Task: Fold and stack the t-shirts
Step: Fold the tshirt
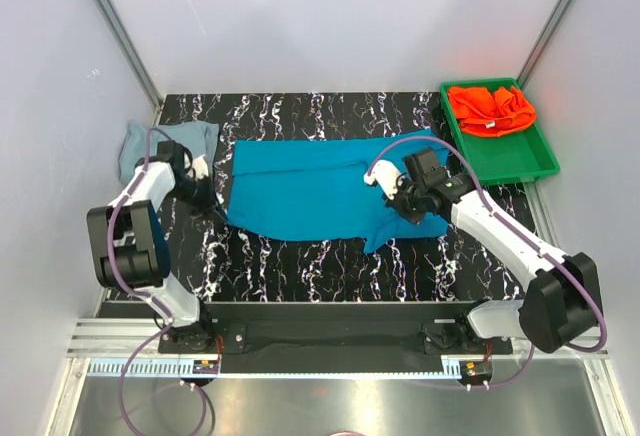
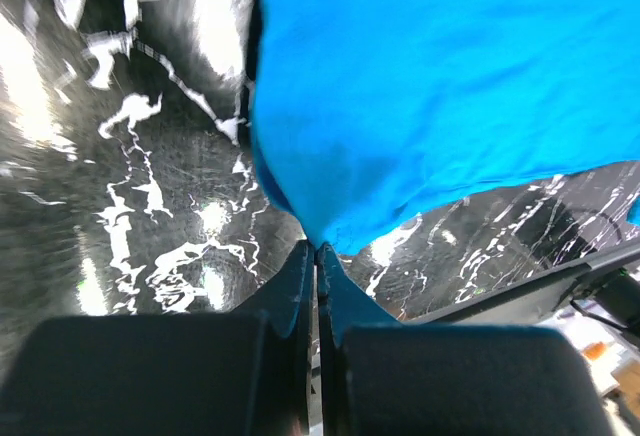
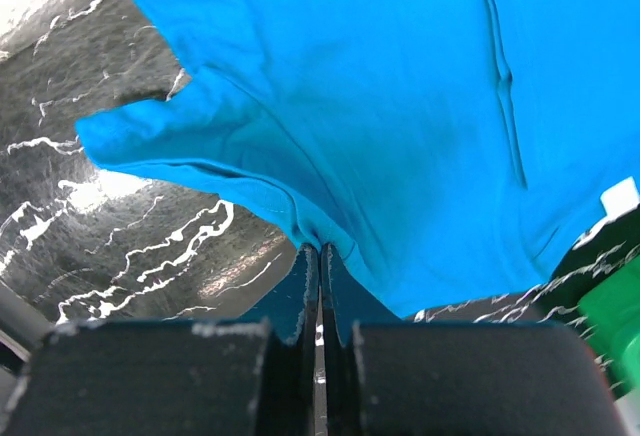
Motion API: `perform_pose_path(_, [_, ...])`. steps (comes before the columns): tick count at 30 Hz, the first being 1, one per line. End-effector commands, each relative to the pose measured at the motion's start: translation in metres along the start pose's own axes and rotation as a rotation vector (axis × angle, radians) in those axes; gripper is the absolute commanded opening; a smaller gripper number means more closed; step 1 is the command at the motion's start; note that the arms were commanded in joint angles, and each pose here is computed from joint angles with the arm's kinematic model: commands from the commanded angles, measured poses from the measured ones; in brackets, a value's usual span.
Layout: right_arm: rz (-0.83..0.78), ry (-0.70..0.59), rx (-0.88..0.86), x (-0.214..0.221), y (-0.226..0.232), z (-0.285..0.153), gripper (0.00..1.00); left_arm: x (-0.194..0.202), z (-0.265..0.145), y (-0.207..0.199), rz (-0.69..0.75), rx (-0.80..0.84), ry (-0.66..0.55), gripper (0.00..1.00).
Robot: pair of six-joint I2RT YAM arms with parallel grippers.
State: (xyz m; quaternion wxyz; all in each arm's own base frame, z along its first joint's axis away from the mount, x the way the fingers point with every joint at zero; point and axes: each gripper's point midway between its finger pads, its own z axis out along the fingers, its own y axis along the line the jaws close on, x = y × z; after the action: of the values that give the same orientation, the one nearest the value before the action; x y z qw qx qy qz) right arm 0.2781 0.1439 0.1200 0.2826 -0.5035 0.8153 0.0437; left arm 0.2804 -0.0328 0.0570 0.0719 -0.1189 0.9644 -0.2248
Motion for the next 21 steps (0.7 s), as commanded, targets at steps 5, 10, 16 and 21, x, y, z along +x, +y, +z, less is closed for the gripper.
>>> perform_pose_path(5, [0.214, -0.101, 0.119, -0.015, -0.039, -0.031, 0.0, -0.032, -0.051, -0.034, 0.146, 0.054, -0.133, 0.0])
perform_pose_path(10, [0.252, -0.14, 0.195, -0.023, -0.07, -0.045, 0.0, -0.071, -0.071, -0.048, 0.18, 0.056, -0.202, 0.0])
perform_pose_path(16, [0.252, -0.153, 0.248, -0.033, -0.103, -0.043, 0.0, -0.103, -0.067, -0.049, 0.205, 0.04, -0.209, 0.0])
perform_pose_path(21, [0.27, -0.135, 0.278, -0.03, -0.13, -0.025, 0.0, -0.118, -0.054, -0.046, 0.205, 0.034, -0.183, 0.0])
